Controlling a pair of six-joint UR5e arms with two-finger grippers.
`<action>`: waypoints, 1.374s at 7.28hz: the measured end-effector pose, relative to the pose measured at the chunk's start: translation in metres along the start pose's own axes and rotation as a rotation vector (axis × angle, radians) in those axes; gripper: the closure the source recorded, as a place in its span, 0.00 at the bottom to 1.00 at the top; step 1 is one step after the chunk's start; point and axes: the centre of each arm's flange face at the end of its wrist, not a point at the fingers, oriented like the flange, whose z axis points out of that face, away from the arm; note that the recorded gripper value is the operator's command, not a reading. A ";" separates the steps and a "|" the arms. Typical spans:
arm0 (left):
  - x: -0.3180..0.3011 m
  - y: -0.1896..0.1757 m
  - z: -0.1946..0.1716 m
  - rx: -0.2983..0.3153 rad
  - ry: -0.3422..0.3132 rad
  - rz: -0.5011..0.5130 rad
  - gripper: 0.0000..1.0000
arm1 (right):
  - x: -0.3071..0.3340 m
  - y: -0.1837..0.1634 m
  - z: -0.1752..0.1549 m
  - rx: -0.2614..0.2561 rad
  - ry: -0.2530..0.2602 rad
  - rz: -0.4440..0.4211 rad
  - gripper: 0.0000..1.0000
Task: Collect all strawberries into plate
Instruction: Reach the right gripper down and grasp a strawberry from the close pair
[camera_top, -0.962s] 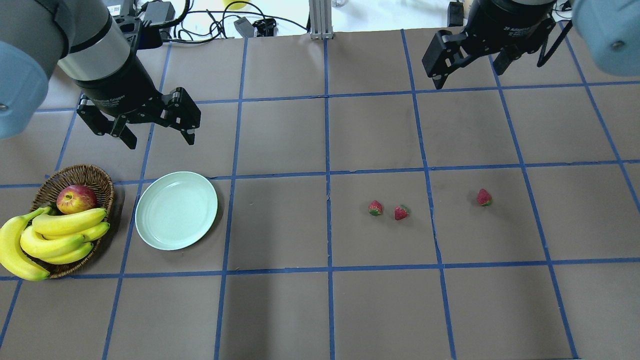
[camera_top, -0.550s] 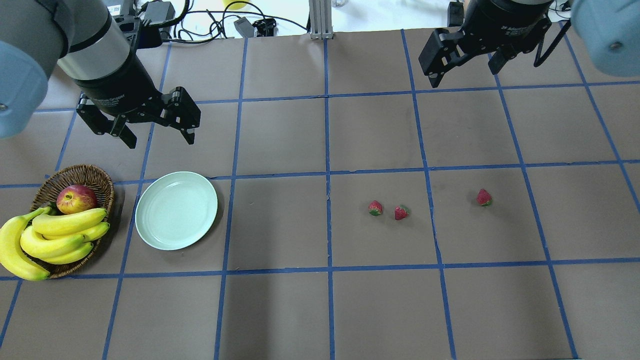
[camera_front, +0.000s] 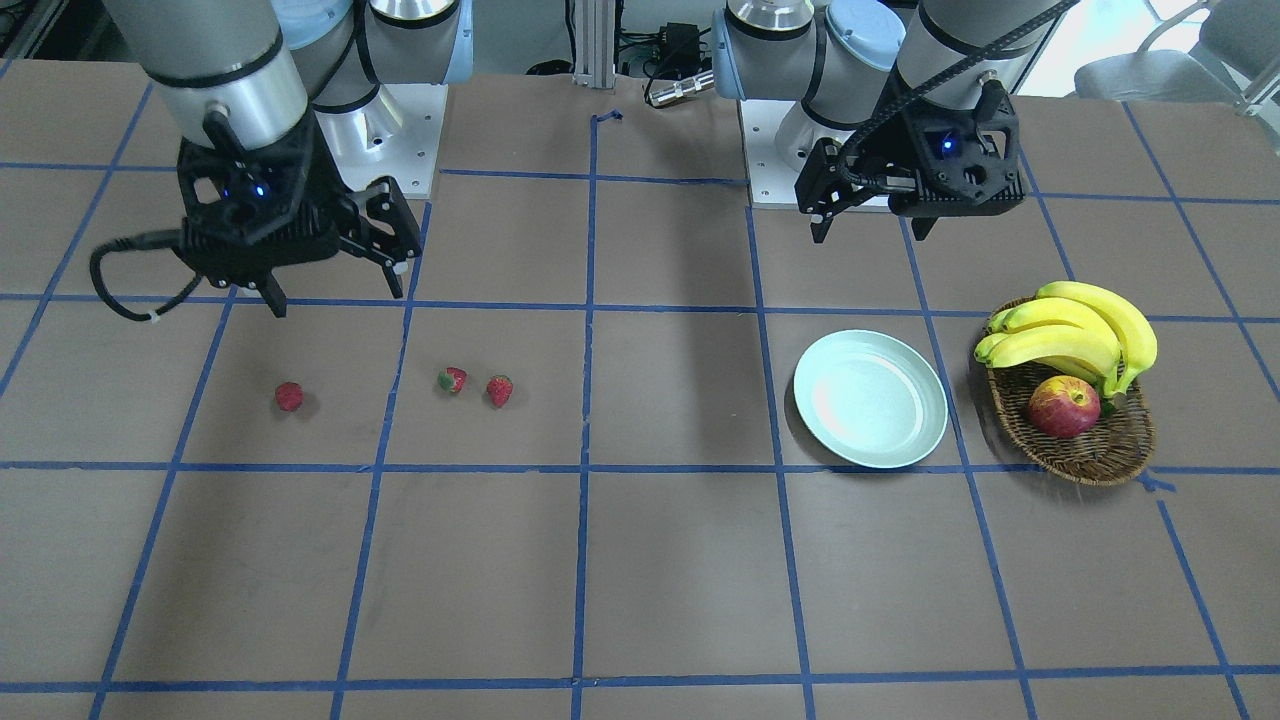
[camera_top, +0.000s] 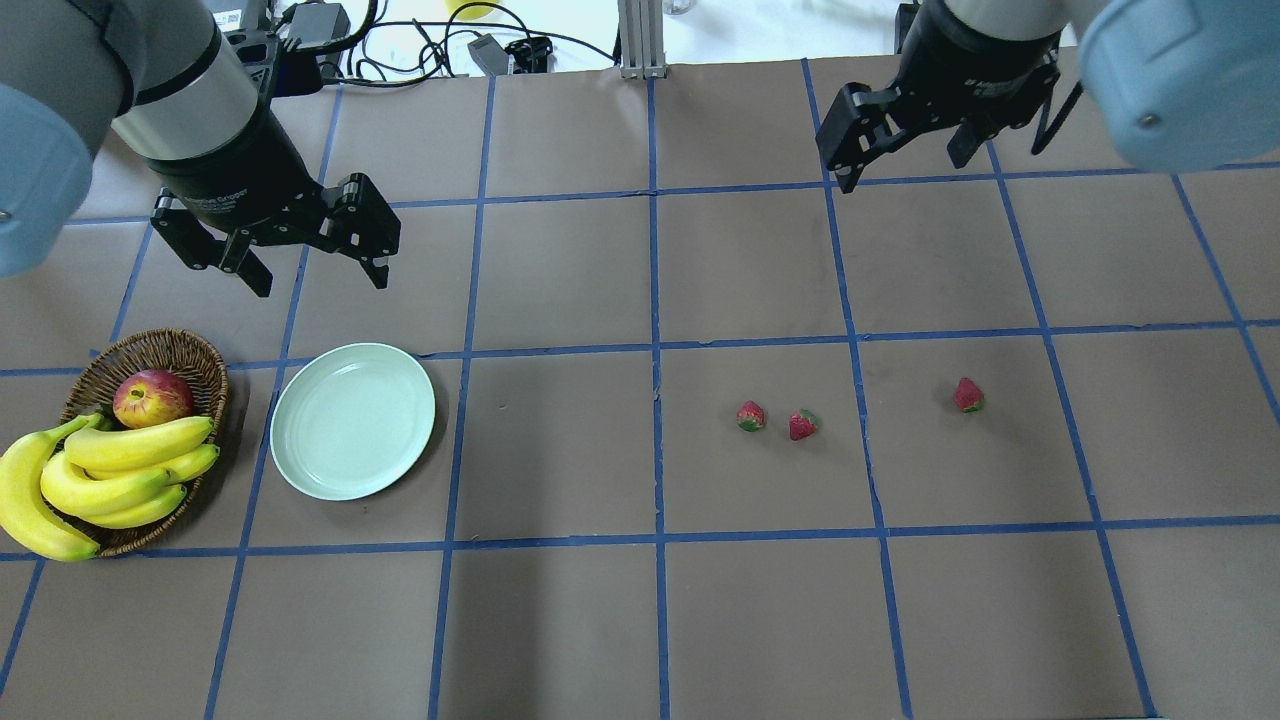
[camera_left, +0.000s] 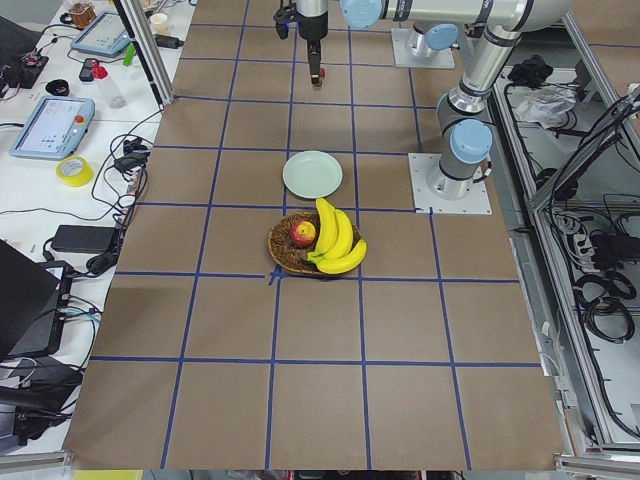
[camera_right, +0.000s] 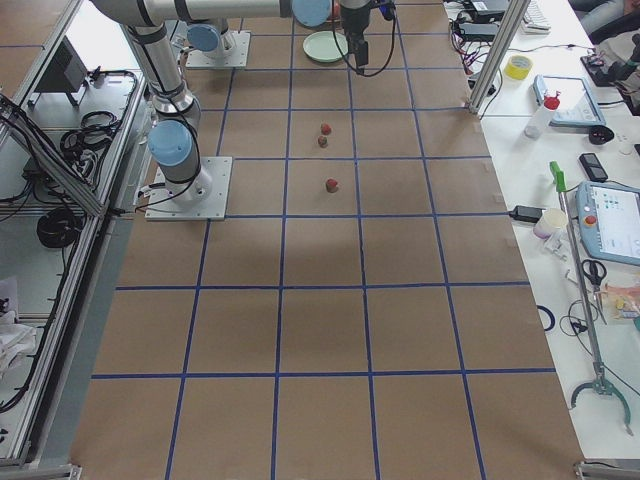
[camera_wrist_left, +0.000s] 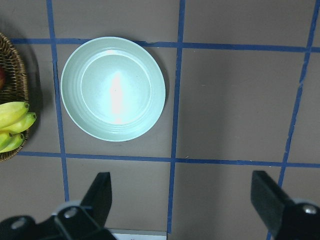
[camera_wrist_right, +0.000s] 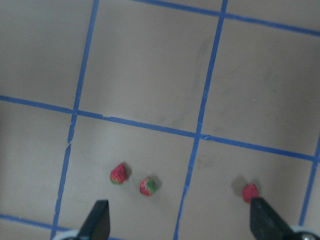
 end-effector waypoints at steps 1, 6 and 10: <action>0.000 0.000 0.000 0.000 0.000 0.000 0.00 | -0.005 -0.002 0.045 0.001 -0.007 0.056 0.01; 0.000 0.002 0.009 -0.001 -0.001 -0.001 0.00 | -0.090 0.044 0.241 -0.005 0.002 0.202 0.15; 0.000 0.004 0.005 0.015 0.000 -0.001 0.00 | -0.106 0.076 0.277 -0.082 0.016 0.173 0.60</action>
